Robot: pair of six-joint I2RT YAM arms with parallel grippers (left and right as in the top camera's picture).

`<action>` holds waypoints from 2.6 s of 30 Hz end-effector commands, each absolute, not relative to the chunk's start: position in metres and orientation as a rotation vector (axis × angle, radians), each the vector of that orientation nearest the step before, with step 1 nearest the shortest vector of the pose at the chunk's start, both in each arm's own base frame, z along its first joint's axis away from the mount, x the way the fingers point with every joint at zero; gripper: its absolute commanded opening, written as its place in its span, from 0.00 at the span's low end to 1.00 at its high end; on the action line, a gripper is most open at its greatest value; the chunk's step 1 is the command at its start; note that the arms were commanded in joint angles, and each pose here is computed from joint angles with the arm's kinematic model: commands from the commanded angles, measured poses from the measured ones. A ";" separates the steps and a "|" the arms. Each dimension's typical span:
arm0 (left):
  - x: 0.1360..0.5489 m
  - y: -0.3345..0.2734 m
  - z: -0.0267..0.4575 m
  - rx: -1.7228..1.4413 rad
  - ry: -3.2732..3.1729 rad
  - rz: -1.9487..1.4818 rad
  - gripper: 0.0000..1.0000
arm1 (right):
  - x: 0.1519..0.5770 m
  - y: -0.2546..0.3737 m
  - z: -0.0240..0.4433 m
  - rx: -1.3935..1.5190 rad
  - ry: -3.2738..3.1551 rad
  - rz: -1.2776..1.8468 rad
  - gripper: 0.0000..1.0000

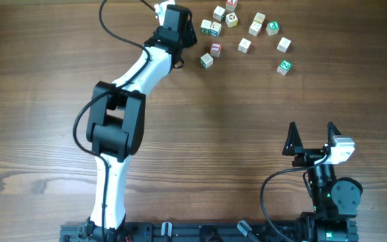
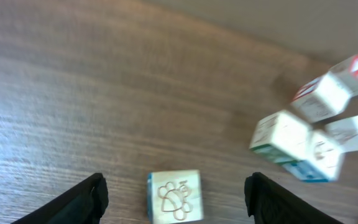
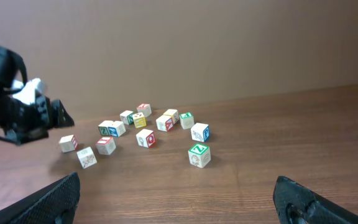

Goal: Form a horizontal line
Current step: 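Lower the left gripper and grasp the bee-picture block, then carry the bee block left and set it down on the table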

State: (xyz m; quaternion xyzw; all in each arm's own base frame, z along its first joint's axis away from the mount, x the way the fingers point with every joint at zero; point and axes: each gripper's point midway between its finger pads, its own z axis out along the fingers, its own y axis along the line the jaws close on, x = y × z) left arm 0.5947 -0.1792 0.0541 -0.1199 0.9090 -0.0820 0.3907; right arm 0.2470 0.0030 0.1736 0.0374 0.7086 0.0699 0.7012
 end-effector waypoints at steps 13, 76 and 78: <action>0.587 -0.176 -0.019 -0.224 2.425 -0.145 0.49 | 0.247 0.007 0.175 0.052 1.570 0.157 1.00; 0.411 -0.225 0.012 -0.013 2.708 -0.036 0.39 | 0.247 0.007 0.175 0.052 1.570 0.157 1.00; 0.411 -0.225 0.012 -0.013 2.708 -0.036 0.40 | 0.247 0.007 0.175 0.052 1.570 0.157 1.00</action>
